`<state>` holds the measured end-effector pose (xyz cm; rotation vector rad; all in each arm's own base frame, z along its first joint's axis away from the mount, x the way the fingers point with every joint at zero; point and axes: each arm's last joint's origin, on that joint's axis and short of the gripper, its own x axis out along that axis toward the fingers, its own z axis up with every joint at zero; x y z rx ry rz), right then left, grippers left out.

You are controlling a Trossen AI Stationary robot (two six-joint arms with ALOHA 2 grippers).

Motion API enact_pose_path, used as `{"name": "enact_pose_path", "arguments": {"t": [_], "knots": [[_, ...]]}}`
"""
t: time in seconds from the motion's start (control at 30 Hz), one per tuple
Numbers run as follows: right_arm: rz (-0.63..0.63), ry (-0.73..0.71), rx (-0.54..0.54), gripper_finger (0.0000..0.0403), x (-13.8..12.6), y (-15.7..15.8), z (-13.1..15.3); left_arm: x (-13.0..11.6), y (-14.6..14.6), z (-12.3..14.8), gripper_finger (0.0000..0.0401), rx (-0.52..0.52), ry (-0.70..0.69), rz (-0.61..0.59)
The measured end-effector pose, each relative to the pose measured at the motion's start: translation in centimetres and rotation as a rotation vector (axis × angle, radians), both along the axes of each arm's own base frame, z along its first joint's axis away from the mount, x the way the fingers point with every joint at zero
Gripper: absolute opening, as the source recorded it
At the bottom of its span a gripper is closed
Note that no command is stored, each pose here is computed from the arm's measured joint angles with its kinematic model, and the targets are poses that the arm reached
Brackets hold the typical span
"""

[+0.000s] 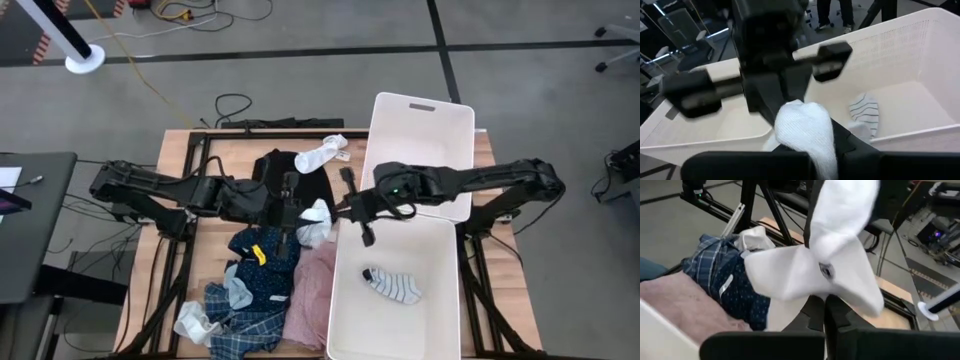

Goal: Sort clothes
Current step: Put the middle white sock into the bottom laundry bin

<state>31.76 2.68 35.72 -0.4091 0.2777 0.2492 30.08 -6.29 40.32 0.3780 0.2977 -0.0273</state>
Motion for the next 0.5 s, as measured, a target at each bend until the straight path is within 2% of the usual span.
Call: {"name": "enact_pose_path", "arguments": {"t": [0.23, 0.5], "knots": [[-0.033, -0.035, -0.004, 0.0001, -2.8, -0.3, 2.3, 0.0, 0.1, 0.0, 0.0045, 0.016, 0.003, 0.049], [0.007, -0.078, 0.009, 0.0000, -6.9, 0.5, 4.7, -0.2, -0.5, -0.2, 0.0139, 0.062, 0.015, 0.037]]}}
